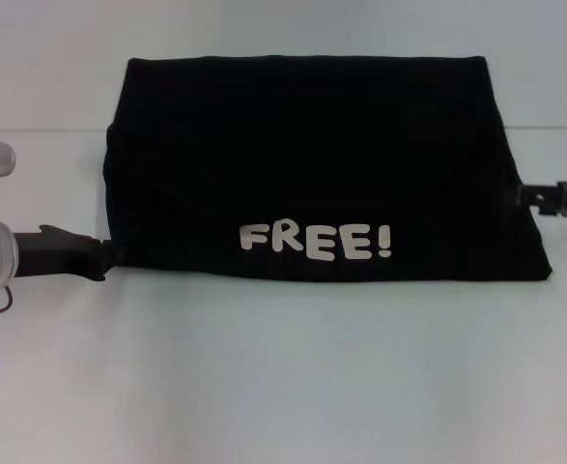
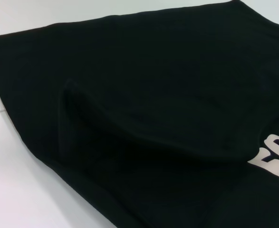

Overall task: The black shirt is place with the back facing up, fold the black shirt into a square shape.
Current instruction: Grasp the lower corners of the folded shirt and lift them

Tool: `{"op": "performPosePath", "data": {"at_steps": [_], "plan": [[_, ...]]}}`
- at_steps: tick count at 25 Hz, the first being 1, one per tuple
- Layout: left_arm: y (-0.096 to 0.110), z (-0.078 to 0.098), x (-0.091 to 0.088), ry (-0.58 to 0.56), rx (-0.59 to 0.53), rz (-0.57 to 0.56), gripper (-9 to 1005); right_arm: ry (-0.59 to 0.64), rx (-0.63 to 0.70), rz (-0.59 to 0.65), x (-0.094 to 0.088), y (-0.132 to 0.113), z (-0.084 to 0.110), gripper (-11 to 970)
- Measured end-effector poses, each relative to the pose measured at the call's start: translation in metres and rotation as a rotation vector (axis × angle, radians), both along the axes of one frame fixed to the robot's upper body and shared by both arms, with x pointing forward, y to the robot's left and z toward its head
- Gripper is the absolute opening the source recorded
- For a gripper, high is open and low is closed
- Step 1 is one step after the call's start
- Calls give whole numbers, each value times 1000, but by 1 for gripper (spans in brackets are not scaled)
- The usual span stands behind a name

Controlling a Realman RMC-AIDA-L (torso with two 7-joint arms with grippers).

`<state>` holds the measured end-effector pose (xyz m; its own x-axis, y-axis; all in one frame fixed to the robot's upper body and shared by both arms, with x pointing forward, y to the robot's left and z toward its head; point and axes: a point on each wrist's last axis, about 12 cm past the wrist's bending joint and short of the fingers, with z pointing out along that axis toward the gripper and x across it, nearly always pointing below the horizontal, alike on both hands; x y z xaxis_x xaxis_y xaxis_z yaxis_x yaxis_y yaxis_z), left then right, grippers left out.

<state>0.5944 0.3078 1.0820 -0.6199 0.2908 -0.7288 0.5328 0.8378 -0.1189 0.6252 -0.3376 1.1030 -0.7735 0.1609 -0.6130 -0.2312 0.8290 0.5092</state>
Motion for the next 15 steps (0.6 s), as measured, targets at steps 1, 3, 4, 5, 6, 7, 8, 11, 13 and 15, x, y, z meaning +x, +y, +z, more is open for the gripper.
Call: {"op": "performPosePath", "data": {"at_steps": [1,3,4,5,6,7,8,11,13,15], "plan": [[0,0,0,-1,2,-1,21,17,-6,-8,-2,-3,-1,887],[0,0,0,-3,5,-1,20,41,-19,-18,-5,-7,-4,871],[0,0,0,-3,6,-1,20,52,-24,-21,-6,-8,-6,864],[-1,-1,0,-3,6,-1,20,61,-27,-19,-8,-8,-8,856],[-1,-1,0,-3,6,-2,20,67,-28,-17,-9,-7,-10,848],[-1,-1,0,-3,6,-2,20,73,-28,-14,-10,-6,-12,840],[-1,-1,0,-3,7,-2,20,75,-25,-11,-11,-4,-14,833],[-1,-1,0,-3,7,-4,21,80,-25,-2,-13,2,-18,823],[-1,-1,0,-3,7,-5,21,83,-26,1,-13,5,-21,820],[-2,-1,1,-4,9,-8,21,84,-26,-1,-14,7,-23,818]]}}
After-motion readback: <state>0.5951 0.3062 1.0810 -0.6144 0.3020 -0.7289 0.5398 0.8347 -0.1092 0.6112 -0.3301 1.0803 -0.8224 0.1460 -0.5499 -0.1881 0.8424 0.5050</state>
